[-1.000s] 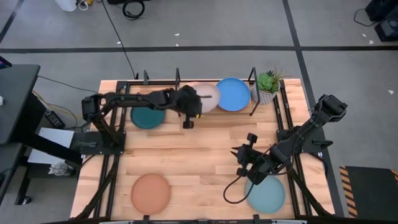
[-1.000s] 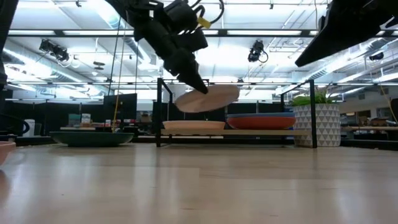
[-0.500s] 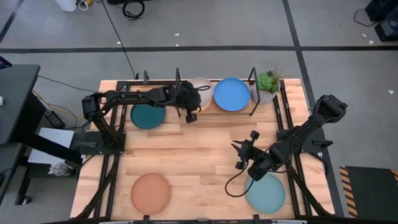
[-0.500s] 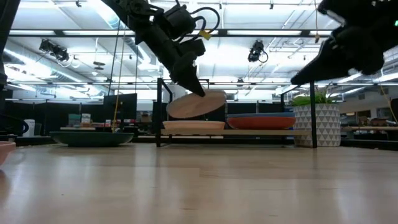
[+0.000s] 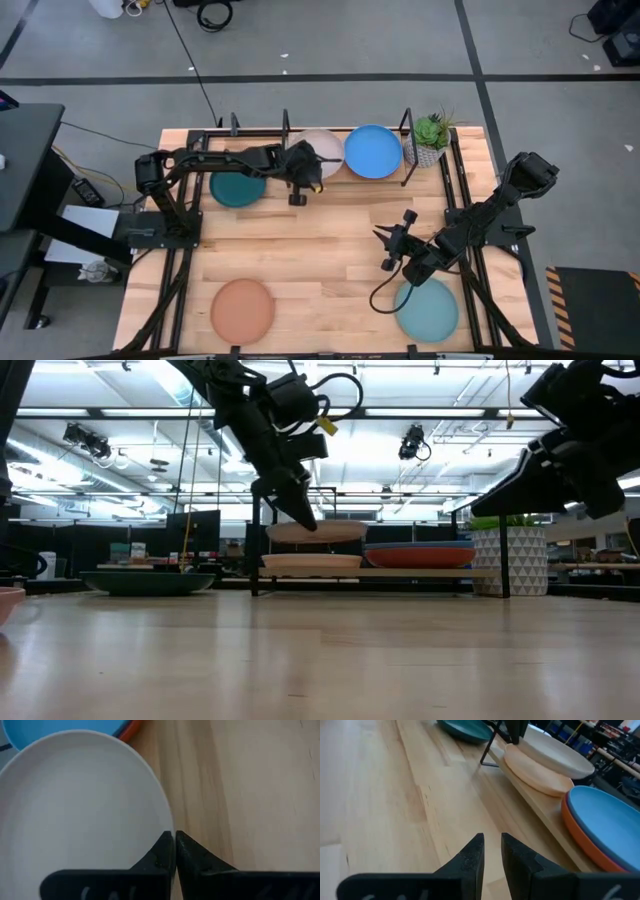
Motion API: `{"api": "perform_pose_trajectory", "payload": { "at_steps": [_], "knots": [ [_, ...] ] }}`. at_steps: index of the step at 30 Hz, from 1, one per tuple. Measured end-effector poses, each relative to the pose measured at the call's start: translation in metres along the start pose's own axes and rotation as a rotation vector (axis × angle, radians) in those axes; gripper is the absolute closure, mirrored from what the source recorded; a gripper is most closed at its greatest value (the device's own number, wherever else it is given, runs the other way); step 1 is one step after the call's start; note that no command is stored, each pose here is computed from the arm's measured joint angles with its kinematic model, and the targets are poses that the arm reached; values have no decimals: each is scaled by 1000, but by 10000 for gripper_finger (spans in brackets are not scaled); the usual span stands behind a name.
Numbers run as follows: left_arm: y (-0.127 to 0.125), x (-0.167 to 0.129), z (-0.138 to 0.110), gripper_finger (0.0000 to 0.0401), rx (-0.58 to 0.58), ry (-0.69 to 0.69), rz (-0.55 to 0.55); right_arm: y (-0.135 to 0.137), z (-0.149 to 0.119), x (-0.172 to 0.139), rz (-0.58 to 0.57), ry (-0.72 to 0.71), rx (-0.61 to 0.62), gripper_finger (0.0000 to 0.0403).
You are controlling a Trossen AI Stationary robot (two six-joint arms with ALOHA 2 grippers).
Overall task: Place and stack plates onto a shelf
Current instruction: Stack the gray plate on the white plate on the shelf
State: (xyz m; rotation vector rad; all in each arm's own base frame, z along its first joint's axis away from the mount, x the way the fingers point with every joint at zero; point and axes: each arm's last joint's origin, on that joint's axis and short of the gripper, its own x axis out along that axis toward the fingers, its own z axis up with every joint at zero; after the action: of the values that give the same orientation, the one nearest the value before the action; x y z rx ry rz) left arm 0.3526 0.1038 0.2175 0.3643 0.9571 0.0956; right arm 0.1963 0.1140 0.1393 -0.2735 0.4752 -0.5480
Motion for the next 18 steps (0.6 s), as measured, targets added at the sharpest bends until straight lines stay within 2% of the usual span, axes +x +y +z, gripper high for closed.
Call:
{"api": "perform_pose_trajectory", "payload": {
  "at_steps": [9, 18],
  "knots": [
    [-5, 7, -8, 384, 108, 97, -15, 0, 1, 0, 4, -1, -11, 331],
    [-5, 8, -7, 375, 160, 88, -9, 0, 0, 0, 12, 6, 14, 331]
  ]
}}
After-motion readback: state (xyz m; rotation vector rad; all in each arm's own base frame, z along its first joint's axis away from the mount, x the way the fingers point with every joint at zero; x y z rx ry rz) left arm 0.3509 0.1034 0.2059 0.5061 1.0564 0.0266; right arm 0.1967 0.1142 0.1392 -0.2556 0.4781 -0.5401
